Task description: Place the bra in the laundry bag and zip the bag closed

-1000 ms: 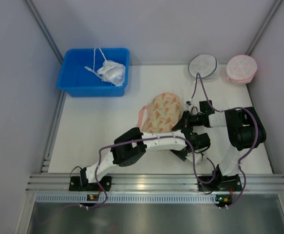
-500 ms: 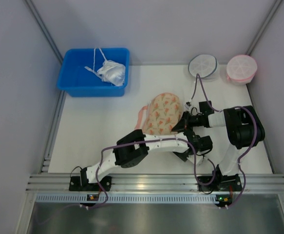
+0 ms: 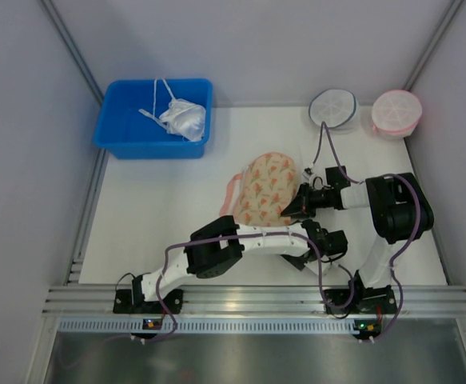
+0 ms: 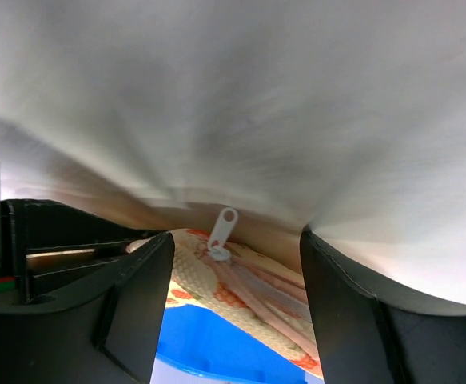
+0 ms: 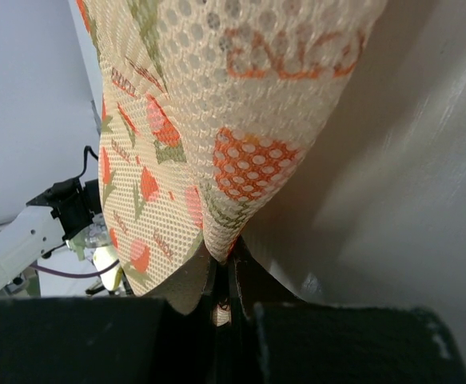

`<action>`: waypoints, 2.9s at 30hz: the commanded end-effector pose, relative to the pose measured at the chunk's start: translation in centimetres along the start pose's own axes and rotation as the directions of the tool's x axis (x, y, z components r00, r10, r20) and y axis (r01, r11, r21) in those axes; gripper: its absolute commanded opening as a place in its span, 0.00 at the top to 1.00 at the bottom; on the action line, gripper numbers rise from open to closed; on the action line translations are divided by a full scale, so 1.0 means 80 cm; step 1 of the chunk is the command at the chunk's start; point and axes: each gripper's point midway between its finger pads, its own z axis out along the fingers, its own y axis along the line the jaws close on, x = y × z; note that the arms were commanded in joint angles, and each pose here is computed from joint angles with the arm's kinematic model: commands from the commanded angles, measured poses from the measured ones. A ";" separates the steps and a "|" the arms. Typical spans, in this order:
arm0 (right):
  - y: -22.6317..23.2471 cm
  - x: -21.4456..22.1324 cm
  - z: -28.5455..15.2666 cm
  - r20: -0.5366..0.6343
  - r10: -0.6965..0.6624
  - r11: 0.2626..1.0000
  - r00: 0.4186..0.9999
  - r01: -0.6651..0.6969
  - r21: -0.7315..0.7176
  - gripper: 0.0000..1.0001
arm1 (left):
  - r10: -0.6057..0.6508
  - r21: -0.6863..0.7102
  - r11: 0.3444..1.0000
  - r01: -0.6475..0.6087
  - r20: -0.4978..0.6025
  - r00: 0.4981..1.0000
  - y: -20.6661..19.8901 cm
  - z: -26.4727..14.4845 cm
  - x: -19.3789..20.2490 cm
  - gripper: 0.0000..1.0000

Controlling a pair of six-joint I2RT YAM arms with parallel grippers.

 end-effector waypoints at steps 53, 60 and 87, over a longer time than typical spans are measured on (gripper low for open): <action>-0.005 -0.067 0.001 0.006 -0.158 0.984 0.987 0.157 0.087 1.00 | 0.015 0.353 0.933 -0.067 0.147 0.989 -0.178 -0.034 -0.038 1.00; 0.025 -0.087 -0.004 -0.008 -0.209 0.977 0.978 0.209 0.035 0.68 | -0.050 0.290 0.957 -0.007 0.187 0.981 -0.142 -0.033 -0.052 1.00; -0.006 0.031 -0.034 -0.202 0.021 0.998 0.979 -0.031 -0.048 0.52 | -0.290 -0.034 0.944 0.327 0.379 0.879 0.047 -0.048 -0.067 1.00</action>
